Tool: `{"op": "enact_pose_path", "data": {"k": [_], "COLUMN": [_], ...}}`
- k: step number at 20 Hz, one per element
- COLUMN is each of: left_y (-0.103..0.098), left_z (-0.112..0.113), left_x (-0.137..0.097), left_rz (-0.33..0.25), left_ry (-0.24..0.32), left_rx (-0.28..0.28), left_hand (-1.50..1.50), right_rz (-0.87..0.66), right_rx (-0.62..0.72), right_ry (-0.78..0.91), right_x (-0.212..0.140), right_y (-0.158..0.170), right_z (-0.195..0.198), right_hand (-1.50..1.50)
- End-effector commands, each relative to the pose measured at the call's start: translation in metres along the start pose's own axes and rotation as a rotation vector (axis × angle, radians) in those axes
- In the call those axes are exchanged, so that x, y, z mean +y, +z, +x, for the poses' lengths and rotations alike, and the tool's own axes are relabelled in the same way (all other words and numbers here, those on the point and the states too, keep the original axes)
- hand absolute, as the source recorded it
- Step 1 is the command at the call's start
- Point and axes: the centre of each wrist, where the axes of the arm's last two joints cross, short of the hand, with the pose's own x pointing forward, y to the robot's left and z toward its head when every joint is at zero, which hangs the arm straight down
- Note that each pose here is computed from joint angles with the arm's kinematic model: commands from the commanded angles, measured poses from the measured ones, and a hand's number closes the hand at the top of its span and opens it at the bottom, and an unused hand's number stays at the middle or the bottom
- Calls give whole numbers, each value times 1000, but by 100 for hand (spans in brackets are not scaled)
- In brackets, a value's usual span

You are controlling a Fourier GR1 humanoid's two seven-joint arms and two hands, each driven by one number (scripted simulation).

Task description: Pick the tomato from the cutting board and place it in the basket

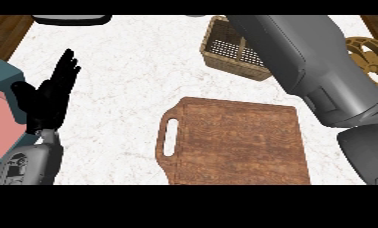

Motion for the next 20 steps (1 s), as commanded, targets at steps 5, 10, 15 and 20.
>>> {"op": "enact_pose_path", "data": {"k": [5,10,15,20], "left_y": [2,6,-2,3], "left_z": [3,-4,6,3], "left_x": [-3,-4,-3,-8], "left_rz": [-8,-12,1,7], "left_ry": [-1,8,2,-11], "left_rx": [-19,-6,-11,15], "left_hand": [0,0,0,0], "right_rz": [173,158,144,161], "right_rx": [48,33,38,46], "right_ry": [30,58,76,111], "right_x": [7,34,59,52], "right_y": [-9,-6,2,-4], "right_z": [-11,-31,-26,-41], "right_hand": [150,150,150,150]}}
